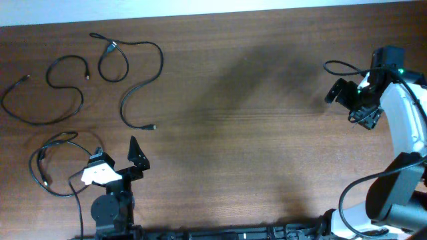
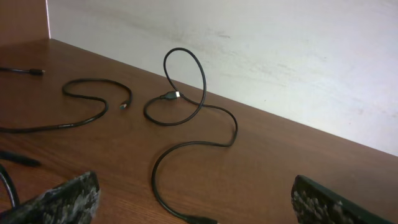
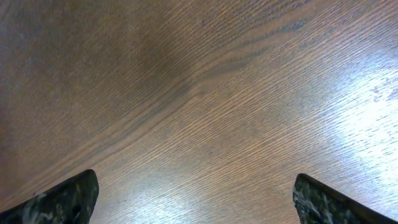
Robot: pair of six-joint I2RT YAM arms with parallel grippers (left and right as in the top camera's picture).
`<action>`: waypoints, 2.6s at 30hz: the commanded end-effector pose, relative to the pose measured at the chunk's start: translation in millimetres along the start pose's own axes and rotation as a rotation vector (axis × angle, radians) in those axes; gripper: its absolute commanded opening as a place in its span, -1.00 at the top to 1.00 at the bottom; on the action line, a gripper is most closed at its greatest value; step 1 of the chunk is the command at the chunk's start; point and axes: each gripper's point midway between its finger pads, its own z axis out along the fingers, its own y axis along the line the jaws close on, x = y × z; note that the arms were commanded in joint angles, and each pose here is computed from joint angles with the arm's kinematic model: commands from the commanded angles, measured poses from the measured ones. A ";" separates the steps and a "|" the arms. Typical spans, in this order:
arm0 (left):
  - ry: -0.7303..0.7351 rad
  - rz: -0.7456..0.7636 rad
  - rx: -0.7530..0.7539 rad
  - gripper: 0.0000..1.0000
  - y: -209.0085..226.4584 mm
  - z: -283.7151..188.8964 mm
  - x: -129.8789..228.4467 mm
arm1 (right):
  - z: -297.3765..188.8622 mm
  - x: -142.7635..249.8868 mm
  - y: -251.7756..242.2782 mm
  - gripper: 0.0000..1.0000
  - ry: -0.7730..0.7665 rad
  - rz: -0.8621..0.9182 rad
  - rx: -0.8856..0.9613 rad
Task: Untangle cables
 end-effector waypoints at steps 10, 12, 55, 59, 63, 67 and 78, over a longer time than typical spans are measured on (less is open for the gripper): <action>0.003 -0.010 0.014 -0.98 -2.0 0.4 2.8 | -78.6 -6.3 12.3 -0.97 -0.233 -0.027 -0.082; 0.003 -0.010 0.014 -0.98 -2.0 0.4 2.8 | -89.0 -5.5 13.5 -0.97 -0.263 -0.031 -0.094; 0.003 -0.010 0.014 -0.97 -2.0 0.4 2.8 | -349.2 184.2 1.5 -0.97 -1.110 -0.313 -0.618; 0.003 -0.010 0.014 -0.97 -2.0 0.4 2.8 | -351.3 190.9 -2.8 -0.97 -1.129 -0.314 -0.628; 0.003 -0.010 0.014 -0.97 -2.0 0.4 2.8 | -329.6 193.3 -13.7 -0.97 -1.093 -0.297 -0.570; 0.003 -0.010 0.014 -0.97 -2.0 0.4 2.8 | -308.6 186.8 -9.1 -0.97 -1.094 -0.333 -0.558; 0.003 -0.010 0.014 -0.97 -2.0 0.4 2.8 | -243.9 151.0 37.7 -0.97 -1.356 -0.561 -0.696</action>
